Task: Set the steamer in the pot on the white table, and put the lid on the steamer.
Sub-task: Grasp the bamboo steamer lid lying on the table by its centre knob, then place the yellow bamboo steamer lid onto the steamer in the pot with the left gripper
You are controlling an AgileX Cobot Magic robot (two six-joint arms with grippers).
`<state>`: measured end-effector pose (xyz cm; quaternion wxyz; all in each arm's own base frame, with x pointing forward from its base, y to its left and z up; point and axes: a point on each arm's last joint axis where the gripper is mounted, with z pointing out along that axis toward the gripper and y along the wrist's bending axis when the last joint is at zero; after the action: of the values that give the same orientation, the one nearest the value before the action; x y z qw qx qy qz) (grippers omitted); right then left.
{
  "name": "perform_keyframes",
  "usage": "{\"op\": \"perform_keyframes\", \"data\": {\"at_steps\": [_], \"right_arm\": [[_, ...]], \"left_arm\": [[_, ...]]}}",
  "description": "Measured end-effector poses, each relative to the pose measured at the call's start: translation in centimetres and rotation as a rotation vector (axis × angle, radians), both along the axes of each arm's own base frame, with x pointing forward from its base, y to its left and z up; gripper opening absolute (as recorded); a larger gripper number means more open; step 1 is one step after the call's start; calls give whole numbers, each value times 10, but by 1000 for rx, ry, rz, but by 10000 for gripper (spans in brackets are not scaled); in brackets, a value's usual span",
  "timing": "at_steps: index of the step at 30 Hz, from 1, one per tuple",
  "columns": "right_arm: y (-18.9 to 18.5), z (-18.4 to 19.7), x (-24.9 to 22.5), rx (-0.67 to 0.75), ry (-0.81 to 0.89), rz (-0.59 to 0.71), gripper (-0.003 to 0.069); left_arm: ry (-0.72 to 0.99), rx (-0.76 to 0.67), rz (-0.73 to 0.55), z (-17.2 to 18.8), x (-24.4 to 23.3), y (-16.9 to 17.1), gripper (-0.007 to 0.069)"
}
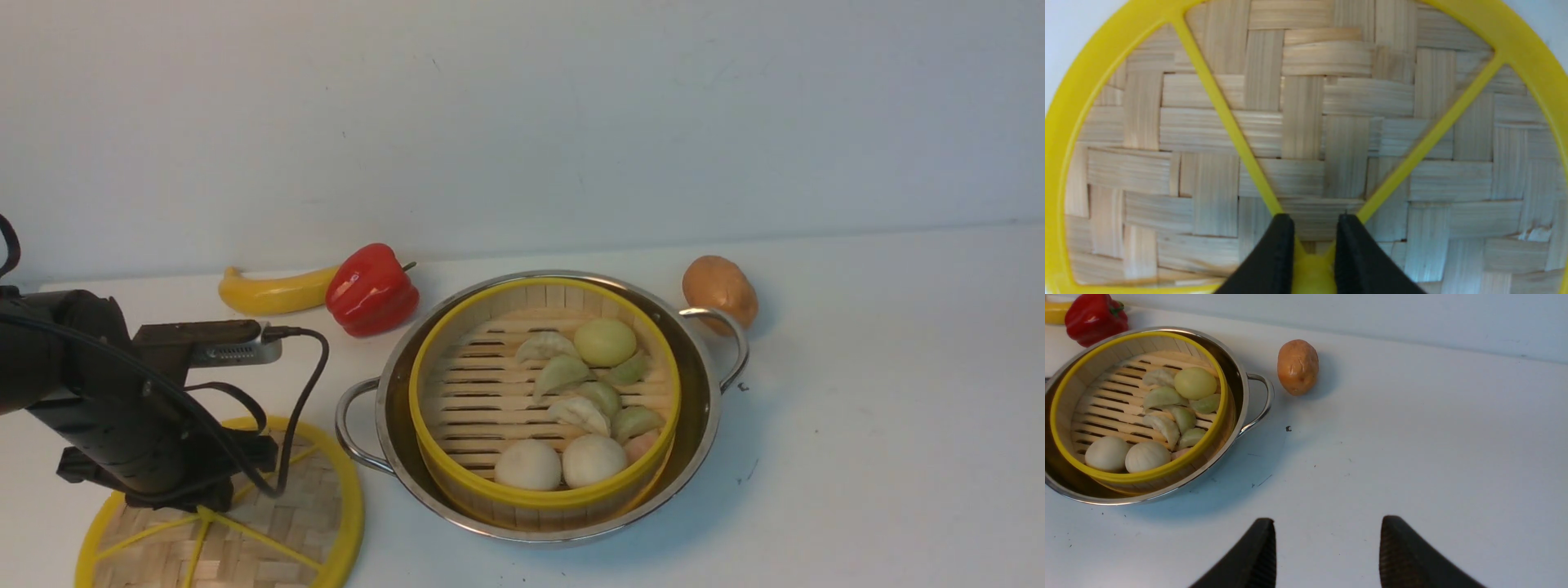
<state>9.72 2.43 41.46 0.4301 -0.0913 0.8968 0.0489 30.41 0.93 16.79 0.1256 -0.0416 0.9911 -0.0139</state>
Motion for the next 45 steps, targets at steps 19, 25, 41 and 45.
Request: {"op": "perform_keyframes", "data": {"at_steps": [19, 25, 41, 45], "right_arm": [[0, 0, 0, 0, 1, 0, 354], [0, 0, 0, -1, 1, 1, 354], [0, 0, 0, -1, 1, 1, 354], [0, 0, 0, 10, 3, -9, 354]], "left_arm": [[-31, 94, 8, 95, -42, 7, 118], [-126, 29, -21, 144, -29, -3, 118], [-204, -59, -374, 160, 51, -137, 118], [-203, -70, -452, 141, 70, -177, 118]]}}
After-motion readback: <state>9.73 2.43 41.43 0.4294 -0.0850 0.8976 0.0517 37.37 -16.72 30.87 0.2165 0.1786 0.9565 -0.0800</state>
